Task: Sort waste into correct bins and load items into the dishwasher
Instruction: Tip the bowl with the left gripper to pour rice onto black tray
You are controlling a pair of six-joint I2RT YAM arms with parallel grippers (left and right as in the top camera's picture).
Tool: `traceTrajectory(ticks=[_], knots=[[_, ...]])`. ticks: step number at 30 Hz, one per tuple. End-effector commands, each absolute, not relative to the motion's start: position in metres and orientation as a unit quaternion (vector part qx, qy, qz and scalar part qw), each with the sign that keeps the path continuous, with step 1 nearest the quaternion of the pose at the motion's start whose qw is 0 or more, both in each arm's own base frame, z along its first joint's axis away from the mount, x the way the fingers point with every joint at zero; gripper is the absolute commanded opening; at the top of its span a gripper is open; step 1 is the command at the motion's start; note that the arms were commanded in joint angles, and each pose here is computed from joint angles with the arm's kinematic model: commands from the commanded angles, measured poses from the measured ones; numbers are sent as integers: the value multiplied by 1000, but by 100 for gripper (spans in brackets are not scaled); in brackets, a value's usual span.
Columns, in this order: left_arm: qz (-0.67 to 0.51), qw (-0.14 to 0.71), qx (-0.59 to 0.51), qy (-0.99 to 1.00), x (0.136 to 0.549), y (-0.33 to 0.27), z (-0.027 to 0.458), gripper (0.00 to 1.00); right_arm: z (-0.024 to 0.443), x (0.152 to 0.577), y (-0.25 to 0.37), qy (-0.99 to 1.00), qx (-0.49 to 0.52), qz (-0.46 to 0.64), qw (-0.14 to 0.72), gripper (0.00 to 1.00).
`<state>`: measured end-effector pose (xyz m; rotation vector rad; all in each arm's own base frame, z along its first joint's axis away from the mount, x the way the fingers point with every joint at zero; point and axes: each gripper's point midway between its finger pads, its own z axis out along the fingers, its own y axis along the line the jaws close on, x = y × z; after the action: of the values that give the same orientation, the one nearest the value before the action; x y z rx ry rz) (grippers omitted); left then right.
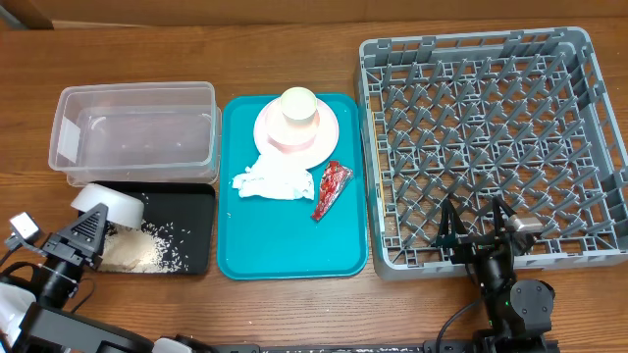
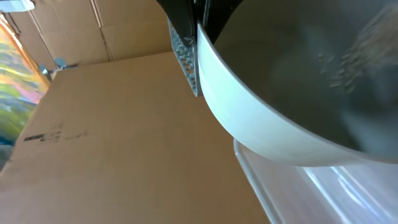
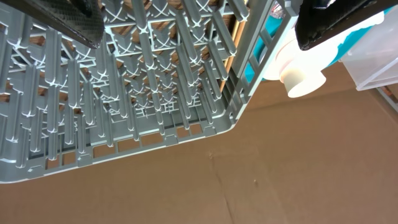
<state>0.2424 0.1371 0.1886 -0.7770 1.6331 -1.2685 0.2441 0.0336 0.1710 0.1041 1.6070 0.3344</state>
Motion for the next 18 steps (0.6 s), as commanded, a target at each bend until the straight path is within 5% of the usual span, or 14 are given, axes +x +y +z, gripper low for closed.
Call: traceTrajectory(ticks=[1, 18], knots=[[-532, 464, -305, 638, 244, 132, 203, 4, 169, 245, 31, 714, 51, 146, 683, 100], [-551, 449, -287, 642, 254, 122, 205, 13, 169, 245, 31, 714, 51, 146, 683, 100]])
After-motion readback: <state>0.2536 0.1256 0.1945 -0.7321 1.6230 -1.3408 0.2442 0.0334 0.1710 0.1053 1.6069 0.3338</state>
